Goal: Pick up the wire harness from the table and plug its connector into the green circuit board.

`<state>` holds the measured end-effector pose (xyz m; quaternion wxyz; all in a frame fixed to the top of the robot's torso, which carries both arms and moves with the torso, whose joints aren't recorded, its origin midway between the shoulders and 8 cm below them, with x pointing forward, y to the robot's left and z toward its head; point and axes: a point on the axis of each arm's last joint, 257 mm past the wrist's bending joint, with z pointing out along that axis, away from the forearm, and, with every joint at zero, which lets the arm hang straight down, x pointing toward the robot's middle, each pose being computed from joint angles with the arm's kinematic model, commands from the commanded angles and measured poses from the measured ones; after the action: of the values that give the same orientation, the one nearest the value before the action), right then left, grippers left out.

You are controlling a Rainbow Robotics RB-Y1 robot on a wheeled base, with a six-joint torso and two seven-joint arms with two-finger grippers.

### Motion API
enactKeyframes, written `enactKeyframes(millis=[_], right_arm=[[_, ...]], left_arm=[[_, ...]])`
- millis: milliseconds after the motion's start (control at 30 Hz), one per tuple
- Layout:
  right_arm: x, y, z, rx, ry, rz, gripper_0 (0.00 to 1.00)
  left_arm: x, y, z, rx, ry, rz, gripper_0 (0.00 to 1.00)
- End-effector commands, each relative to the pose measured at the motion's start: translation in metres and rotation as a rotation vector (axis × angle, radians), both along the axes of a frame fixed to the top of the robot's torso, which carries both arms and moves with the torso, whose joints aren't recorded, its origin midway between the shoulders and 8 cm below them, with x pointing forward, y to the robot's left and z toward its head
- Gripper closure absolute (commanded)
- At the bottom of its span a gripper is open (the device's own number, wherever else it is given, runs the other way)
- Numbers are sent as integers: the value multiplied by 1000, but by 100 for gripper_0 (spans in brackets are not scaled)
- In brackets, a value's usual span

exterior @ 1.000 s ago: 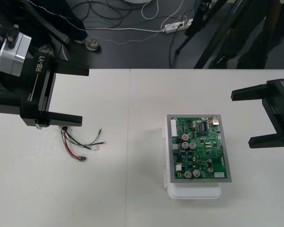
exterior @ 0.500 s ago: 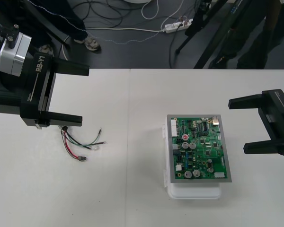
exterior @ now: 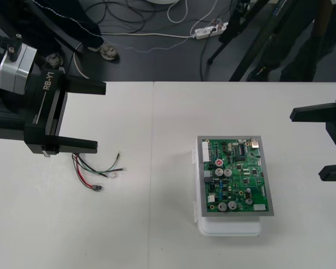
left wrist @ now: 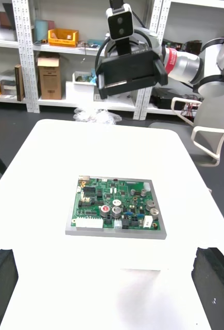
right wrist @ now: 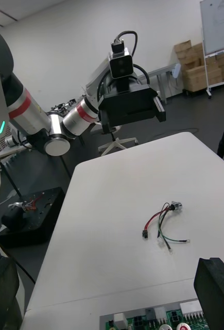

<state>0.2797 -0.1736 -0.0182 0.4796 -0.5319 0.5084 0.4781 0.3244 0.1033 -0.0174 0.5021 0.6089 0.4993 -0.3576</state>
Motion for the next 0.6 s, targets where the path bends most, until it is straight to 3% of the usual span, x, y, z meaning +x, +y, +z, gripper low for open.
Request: enactKeyframes(millis=[33,333,600], right_arm=[[-12,-20,10,-44,-43,-1,0],[-15,-41,32,-96,-174,-69,0],[-24,-40,43,-98,-189,-42,0]], left_arm=[[-6,3,2,-22,9,-13,0],[12,24,-10,84,-38,65,0],[35,68,-36,364,-233,98,0]])
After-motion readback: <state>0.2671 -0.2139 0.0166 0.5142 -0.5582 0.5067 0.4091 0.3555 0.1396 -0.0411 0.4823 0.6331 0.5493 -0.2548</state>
